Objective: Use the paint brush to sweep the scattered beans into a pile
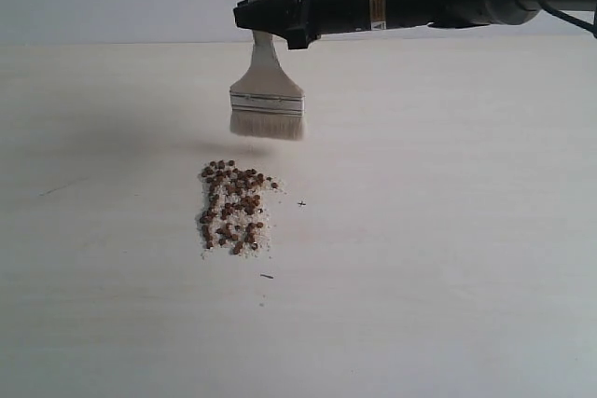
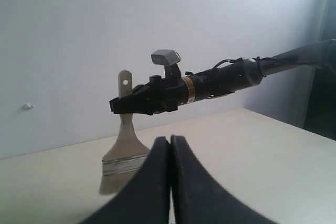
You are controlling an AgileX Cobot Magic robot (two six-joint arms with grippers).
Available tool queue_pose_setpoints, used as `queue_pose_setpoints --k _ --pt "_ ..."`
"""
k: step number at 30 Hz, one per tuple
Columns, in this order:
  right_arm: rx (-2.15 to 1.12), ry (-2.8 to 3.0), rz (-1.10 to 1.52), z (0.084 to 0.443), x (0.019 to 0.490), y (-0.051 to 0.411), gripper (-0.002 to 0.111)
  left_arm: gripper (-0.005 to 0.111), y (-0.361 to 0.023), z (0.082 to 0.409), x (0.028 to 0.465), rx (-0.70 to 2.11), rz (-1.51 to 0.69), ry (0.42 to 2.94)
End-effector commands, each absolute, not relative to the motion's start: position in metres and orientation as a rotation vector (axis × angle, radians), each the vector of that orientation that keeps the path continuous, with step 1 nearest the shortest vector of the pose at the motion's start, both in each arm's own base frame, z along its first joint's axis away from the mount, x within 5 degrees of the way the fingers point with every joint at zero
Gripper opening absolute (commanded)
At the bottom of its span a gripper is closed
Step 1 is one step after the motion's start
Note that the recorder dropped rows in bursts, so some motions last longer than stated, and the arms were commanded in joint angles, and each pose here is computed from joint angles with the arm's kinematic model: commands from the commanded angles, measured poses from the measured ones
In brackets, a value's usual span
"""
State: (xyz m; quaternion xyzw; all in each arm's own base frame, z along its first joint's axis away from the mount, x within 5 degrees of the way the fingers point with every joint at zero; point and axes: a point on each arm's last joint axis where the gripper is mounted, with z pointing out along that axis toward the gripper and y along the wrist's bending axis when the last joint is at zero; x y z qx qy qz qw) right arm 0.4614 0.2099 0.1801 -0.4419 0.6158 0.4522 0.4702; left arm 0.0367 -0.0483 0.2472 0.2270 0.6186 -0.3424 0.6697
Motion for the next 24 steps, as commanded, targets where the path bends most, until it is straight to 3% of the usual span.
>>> queue_pose_setpoints --k 1,8,24 --pt "-1.076 1.437 1.112 0.189 0.463 0.212 0.0 0.0 -0.048 0.246 0.036 0.506 -0.78 1.394" --pt "-1.079 1.399 1.235 0.181 0.476 0.219 0.0 0.0 -0.048 0.246 0.036 0.506 -0.78 1.394" --pt "-1.172 1.499 1.227 0.174 0.489 0.223 0.0 0.0 -0.048 0.246 0.036 0.506 -0.78 1.394"
